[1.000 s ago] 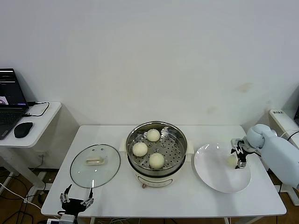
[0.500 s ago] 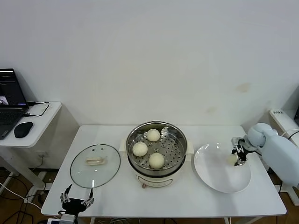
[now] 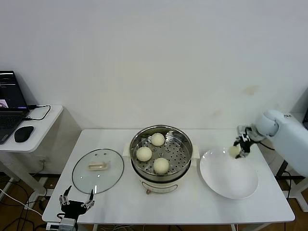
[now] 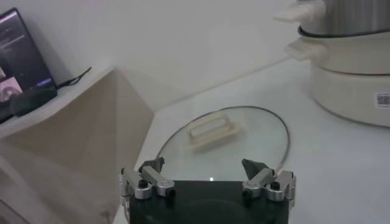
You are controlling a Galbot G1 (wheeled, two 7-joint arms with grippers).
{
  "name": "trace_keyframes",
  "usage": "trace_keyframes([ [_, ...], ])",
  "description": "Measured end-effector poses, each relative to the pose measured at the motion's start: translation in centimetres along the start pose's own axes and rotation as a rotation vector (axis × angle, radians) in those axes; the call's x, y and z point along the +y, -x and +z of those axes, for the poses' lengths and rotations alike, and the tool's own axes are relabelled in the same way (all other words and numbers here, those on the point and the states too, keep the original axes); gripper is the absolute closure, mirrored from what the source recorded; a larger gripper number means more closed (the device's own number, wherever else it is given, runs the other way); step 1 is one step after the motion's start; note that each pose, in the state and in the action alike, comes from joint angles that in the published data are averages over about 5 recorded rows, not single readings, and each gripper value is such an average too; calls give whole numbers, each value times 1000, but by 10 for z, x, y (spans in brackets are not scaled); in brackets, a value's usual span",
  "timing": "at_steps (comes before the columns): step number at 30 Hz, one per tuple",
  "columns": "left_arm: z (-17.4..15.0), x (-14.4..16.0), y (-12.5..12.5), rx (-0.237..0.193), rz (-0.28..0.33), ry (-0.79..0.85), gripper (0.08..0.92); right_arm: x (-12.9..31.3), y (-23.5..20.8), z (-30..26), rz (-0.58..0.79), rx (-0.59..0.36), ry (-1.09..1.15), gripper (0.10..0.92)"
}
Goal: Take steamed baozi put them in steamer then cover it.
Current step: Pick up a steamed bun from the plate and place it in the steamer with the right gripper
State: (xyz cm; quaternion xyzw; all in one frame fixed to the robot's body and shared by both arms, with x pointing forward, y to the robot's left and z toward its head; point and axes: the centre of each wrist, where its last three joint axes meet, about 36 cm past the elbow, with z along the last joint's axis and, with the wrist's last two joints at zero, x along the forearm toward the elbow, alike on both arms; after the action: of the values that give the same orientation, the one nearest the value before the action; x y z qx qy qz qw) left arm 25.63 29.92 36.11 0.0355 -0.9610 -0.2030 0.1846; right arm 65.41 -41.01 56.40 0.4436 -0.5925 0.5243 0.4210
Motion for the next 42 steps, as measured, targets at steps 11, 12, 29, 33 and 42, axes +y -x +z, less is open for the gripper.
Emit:
trace_keyframes([
  [11, -10, 2, -4, -28, -14, -18, 177, -33, -73, -107, -14, -143, -76, 409],
  [12, -10, 2, -4, -30, -15, -20, 177, -35, -78, -117, -18, -150, -82, 409],
  [29, -22, 7, -9, -60, -29, -42, 177, -38, -92, -245, -119, -175, -203, 411],
  [33, -24, 8, -9, -64, -28, -42, 177, -35, -84, -259, -132, -163, -223, 411],
  [42, -26, 10, -9, -71, -29, -37, 177, -29, -52, -271, -141, -124, -240, 411],
])
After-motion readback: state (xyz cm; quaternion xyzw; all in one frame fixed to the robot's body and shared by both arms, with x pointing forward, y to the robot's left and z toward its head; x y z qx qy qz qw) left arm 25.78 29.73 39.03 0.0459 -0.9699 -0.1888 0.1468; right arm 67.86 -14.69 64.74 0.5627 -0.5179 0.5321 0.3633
